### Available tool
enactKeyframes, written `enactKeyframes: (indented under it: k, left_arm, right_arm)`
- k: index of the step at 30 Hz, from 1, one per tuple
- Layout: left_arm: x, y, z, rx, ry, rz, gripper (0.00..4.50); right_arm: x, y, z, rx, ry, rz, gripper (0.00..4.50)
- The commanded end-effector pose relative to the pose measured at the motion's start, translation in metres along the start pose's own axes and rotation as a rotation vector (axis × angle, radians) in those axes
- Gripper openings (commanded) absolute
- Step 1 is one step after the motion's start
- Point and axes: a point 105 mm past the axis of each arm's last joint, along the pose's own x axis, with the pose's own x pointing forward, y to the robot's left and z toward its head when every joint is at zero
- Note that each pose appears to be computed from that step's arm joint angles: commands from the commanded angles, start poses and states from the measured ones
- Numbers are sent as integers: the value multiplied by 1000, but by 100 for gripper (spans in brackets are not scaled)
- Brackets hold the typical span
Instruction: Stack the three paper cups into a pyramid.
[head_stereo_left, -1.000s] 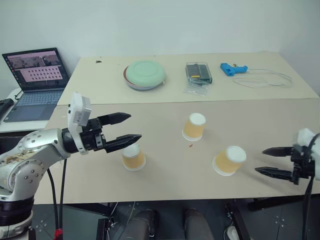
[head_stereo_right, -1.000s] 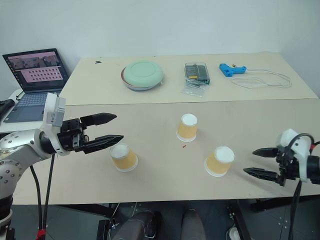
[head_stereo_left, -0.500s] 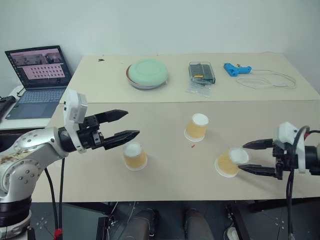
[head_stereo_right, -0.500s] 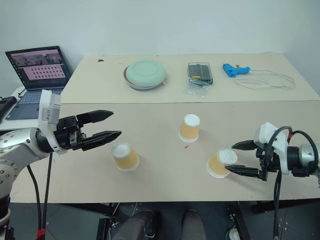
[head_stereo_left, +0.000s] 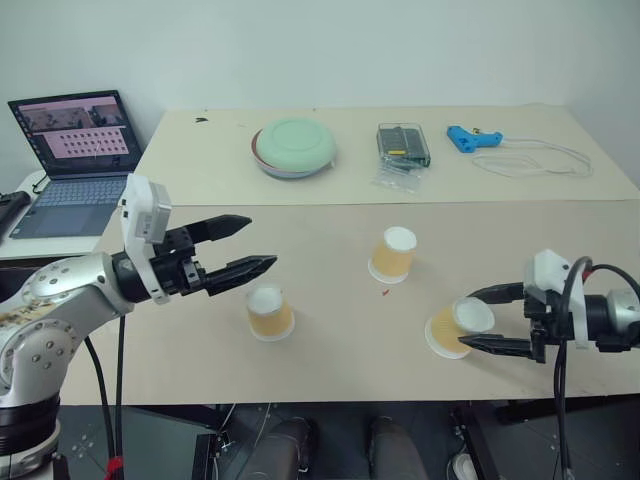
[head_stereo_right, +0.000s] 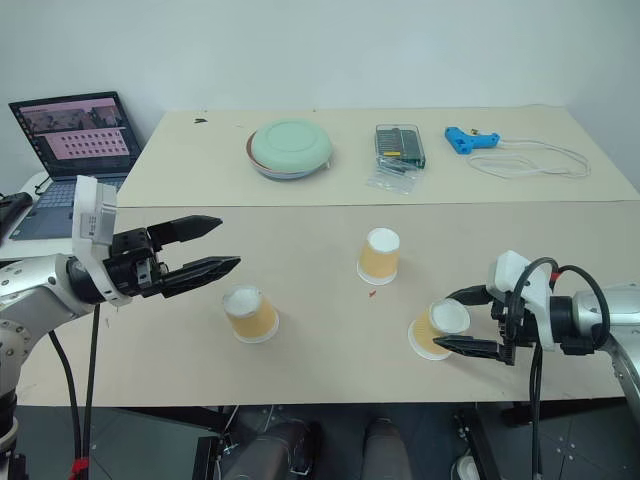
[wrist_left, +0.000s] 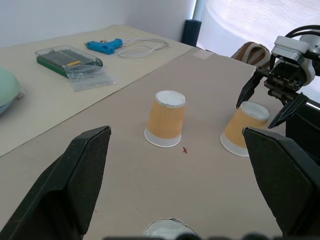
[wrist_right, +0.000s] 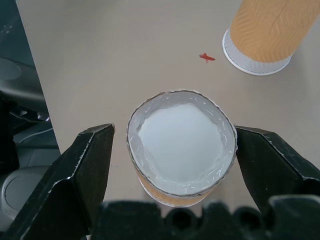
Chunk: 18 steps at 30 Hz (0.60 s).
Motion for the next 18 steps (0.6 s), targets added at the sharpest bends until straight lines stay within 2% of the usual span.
enactKeyframes:
  k: [1, 5, 11, 14, 18]
  left_arm:
    - [-2, -3, 13, 54, -11, -1, 450]
    - [-1, -3, 15, 54, -17, -2, 450]
    - [-2, -1, 17, 56, -20, 11, 450]
    - [-2, 2, 16, 57, -21, 24, 450]
    - [-2, 9, 22, 62, -43, 46, 450]
  right_arm:
    - [0, 0, 8, -30, -18, -1, 377]
    - [4, -2, 8, -36, -23, -9, 272]
    - [5, -7, 21, -57, -69, -30, 270]
    - [9, -10, 48, -98, -156, -15, 270]
    - [24, 2, 88, -195, -237, 99, 270]
